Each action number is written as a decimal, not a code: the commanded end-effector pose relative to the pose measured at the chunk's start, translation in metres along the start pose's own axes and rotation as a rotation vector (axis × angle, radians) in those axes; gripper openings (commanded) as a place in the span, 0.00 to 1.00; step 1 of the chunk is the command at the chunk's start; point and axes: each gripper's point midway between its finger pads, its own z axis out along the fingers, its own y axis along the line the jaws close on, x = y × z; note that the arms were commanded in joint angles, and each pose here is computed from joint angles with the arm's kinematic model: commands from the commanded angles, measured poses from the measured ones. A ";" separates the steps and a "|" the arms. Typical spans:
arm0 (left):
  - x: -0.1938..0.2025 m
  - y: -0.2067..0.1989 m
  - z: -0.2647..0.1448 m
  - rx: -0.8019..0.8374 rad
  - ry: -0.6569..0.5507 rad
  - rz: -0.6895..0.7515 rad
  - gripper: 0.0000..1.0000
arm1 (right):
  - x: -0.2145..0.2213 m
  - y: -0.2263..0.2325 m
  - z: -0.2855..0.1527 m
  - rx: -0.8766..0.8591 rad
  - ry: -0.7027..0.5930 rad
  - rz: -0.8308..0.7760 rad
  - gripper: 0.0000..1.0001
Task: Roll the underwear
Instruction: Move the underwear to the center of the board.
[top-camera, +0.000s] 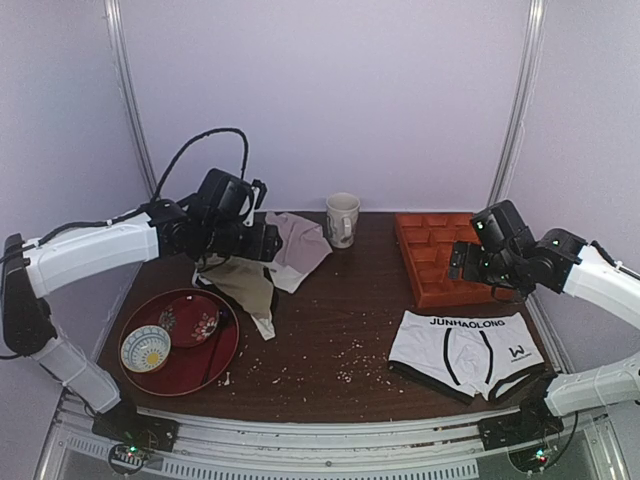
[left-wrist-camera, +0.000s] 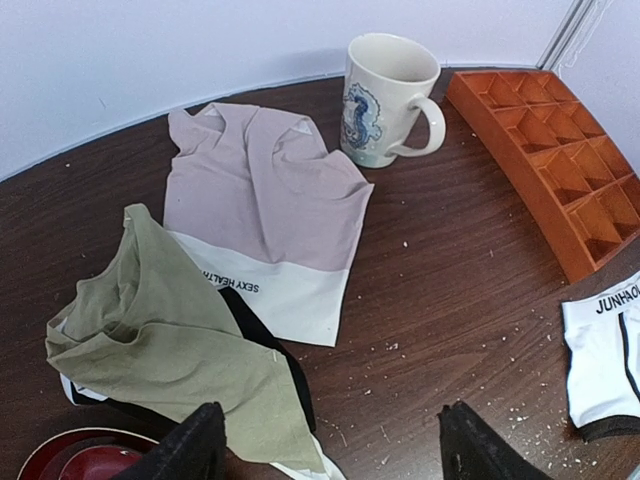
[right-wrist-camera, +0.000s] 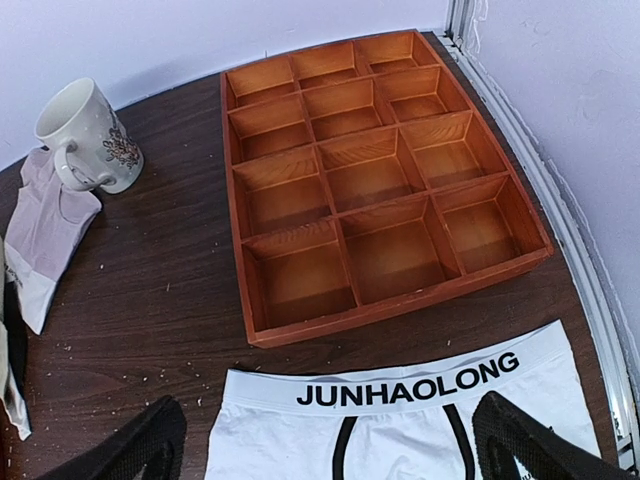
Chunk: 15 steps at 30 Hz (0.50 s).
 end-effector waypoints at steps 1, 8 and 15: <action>-0.007 -0.008 0.002 0.043 -0.013 -0.003 0.98 | -0.005 -0.010 -0.008 0.034 -0.027 0.004 1.00; 0.004 -0.023 0.012 0.115 0.034 -0.042 0.98 | 0.008 -0.018 -0.009 0.048 0.005 0.014 1.00; 0.024 -0.052 0.036 0.244 0.144 -0.108 0.97 | 0.043 -0.024 -0.007 0.006 0.083 0.021 0.92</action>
